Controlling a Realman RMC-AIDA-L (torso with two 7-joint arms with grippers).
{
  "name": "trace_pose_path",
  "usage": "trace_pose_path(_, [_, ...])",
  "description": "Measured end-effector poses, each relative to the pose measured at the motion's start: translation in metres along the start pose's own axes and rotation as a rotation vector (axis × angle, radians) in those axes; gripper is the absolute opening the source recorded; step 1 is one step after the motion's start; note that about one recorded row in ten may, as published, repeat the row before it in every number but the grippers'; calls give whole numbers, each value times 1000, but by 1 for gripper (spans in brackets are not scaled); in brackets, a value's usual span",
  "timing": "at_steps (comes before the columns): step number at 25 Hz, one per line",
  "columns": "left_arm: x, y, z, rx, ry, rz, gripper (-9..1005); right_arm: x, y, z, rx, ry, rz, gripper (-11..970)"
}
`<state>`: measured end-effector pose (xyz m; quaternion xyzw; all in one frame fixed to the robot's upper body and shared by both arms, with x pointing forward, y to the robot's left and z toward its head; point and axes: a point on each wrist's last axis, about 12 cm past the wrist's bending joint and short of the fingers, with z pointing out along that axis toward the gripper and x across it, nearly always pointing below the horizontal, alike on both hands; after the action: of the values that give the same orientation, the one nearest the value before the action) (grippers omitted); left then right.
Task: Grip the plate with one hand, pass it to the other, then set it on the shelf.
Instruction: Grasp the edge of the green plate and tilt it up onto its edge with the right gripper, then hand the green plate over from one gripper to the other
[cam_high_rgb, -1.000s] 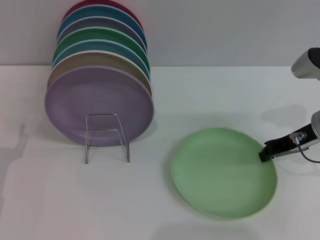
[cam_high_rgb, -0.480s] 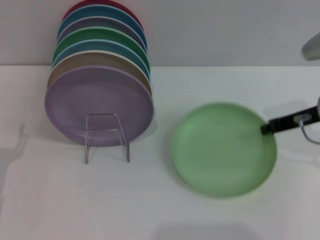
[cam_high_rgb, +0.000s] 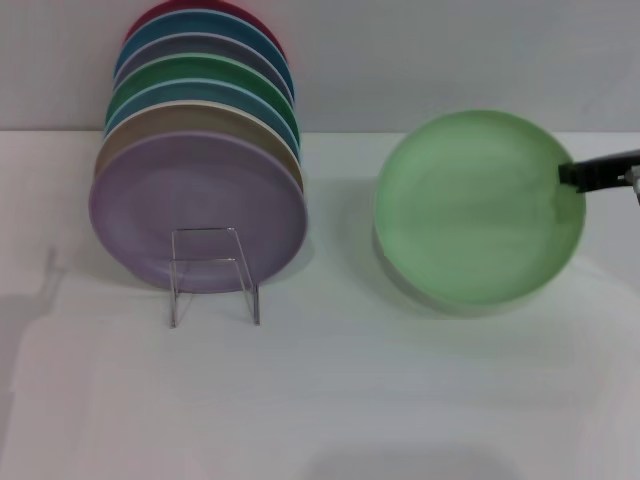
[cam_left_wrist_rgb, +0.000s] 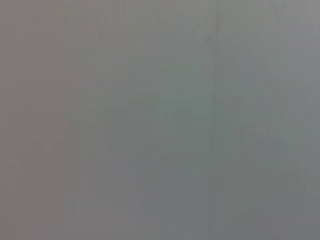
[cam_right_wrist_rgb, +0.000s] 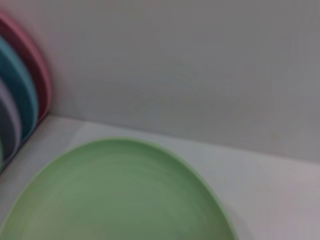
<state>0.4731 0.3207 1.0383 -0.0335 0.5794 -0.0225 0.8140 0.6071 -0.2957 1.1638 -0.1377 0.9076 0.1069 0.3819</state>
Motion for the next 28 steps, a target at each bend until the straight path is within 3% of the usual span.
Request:
trace_pose_path(3, [0,-1,0,3,0,-2,795,0,-1,4,23,-42,-32,18])
trace_pose_path(16, [0,-1,3,10,3,0,792,-1,31,19,141,-278,-223,20])
trace_pose_path(28, [1,2,2,2,11,13,789,36,57,26,304,-589,-314,24])
